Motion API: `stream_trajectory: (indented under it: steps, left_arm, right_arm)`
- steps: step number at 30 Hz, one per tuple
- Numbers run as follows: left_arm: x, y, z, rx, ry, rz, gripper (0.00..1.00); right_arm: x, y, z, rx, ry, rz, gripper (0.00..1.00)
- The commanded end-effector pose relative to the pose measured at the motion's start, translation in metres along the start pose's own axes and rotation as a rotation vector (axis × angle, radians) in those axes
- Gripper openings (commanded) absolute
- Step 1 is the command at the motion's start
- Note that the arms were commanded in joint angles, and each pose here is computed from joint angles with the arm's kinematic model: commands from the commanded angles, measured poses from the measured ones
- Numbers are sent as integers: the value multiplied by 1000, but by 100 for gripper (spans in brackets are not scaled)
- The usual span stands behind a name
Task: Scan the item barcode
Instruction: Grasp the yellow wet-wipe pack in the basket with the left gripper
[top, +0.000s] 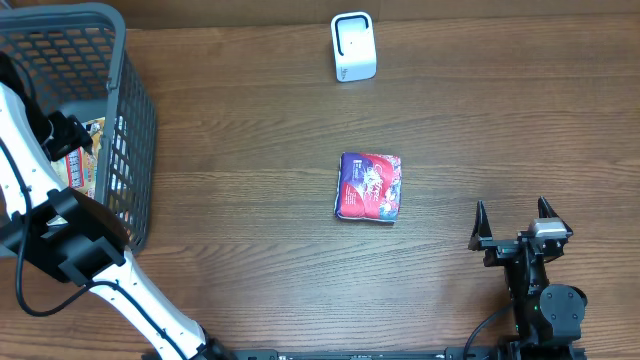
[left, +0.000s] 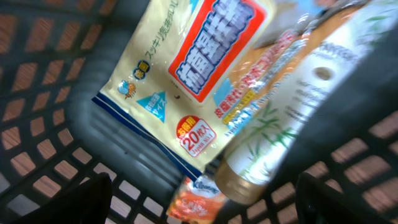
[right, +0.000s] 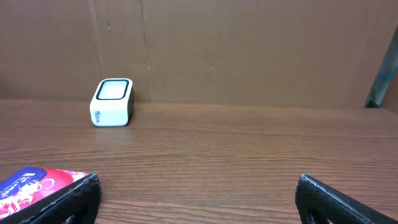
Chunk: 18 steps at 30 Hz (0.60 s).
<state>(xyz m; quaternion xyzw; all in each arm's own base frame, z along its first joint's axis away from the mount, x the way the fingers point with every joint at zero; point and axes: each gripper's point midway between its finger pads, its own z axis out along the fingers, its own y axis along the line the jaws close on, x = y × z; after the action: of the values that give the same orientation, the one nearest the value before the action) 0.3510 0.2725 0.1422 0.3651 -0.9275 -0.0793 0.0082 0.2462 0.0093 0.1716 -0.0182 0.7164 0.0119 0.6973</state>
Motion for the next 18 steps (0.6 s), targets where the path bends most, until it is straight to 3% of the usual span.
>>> stream_trajectory:
  steps: [1, 11, 18]
  left_arm:
    - [2, 5, 20, -45, 36, 14, 86]
    - [-9, -5, 45, -17, 10, 67, 86]
    - [-9, -29, 72, 93, 12, 112, 85]
  right_arm:
    - [2, -1, 0, 5, -3, 0, 100]
    - [2, -1, 0, 5, -3, 0, 100]
    - [2, -1, 0, 5, -2, 0, 100]
